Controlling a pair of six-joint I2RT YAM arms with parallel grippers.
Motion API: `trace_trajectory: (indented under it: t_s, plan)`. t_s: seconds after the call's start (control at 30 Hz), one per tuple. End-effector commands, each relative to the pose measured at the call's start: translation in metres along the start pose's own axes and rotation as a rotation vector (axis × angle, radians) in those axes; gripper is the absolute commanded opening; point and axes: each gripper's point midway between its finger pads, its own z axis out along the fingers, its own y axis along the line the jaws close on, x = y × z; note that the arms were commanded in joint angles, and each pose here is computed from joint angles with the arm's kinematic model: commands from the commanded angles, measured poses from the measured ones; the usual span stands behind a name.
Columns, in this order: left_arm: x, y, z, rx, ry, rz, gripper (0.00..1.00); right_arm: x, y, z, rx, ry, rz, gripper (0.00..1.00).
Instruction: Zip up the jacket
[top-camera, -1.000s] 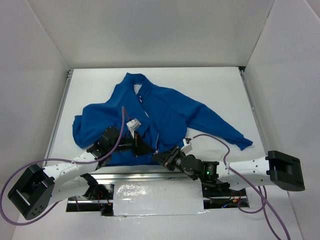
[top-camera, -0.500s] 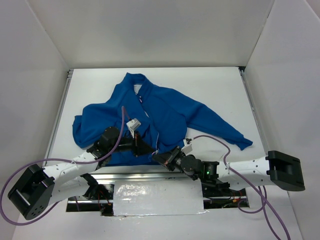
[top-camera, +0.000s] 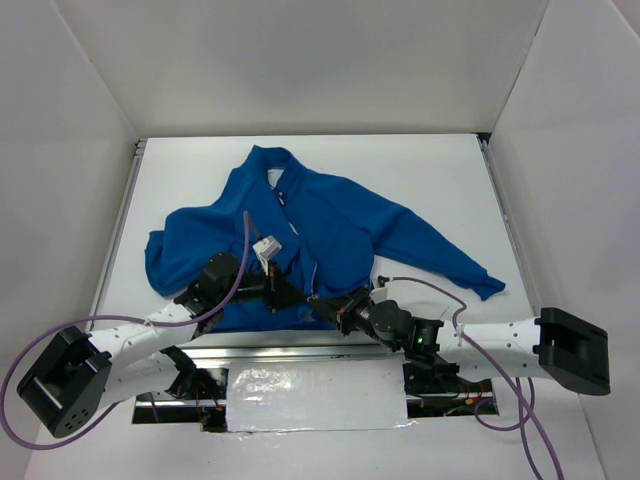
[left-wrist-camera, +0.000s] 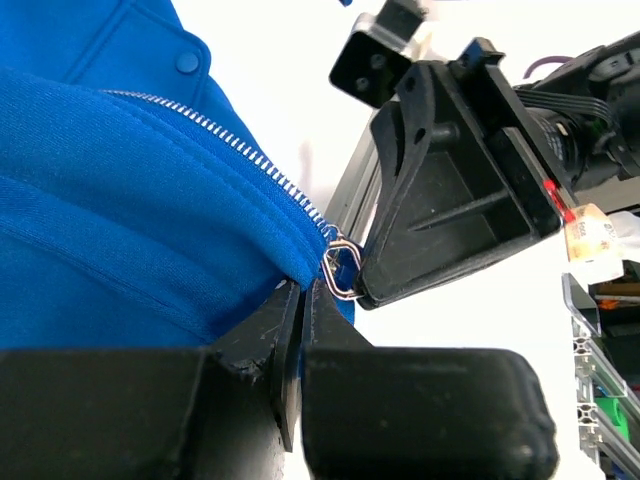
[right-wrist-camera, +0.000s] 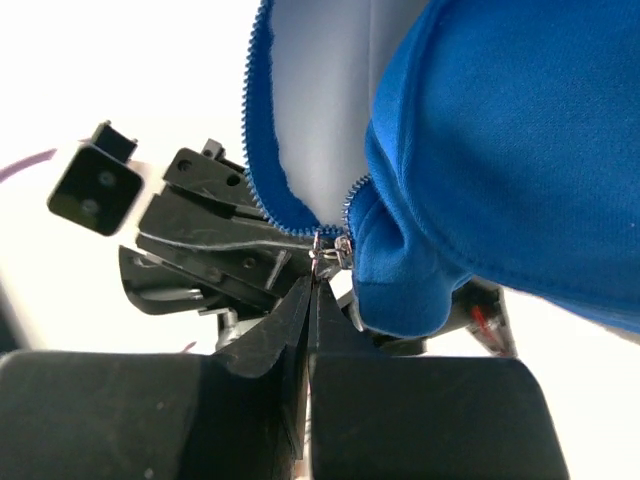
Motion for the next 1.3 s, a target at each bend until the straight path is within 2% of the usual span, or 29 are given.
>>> trace_trajectory:
  t_s: [0.0,0.03,0.33,0.47,0.53,0.67,0.77,0.9,1.13,1.27]
  plan:
    - [-0.003,-0.015,0.001,0.086,0.01,0.066,0.0,-0.008,0.015,0.001,-0.077,0.04,0.143,0.0]
    - [0.001,-0.011,0.002,0.072,0.03,0.058,0.0,-0.005,0.026,-0.002,-0.114,0.081,0.179,0.0]
    - [0.013,-0.01,0.0,0.08,0.091,0.05,0.0,-0.02,0.052,-0.01,-0.201,0.174,0.339,0.0]
    - [0.018,-0.009,0.0,0.081,0.11,0.04,0.0,-0.014,0.066,-0.013,-0.242,0.253,0.351,0.0]
    - [0.017,-0.012,0.0,0.094,0.109,0.042,0.0,-0.003,0.062,-0.01,-0.21,0.306,0.332,0.0]
    - [0.014,-0.027,-0.002,0.166,0.099,0.062,0.0,-0.022,0.045,-0.003,-0.187,0.235,0.36,0.0]
    - [0.018,-0.029,-0.002,0.17,0.119,0.068,0.0,-0.041,0.065,-0.005,-0.284,0.233,0.376,0.0]
    - [0.025,-0.034,0.0,0.195,0.15,0.069,0.0,-0.055,0.074,0.014,-0.267,0.219,0.35,0.0]
    - [0.033,-0.036,0.002,0.197,0.176,0.082,0.0,-0.053,0.104,0.028,-0.307,0.262,0.295,0.0]
    - [0.033,-0.033,0.003,0.179,0.179,0.084,0.0,-0.053,0.101,0.028,-0.286,0.239,0.232,0.0]
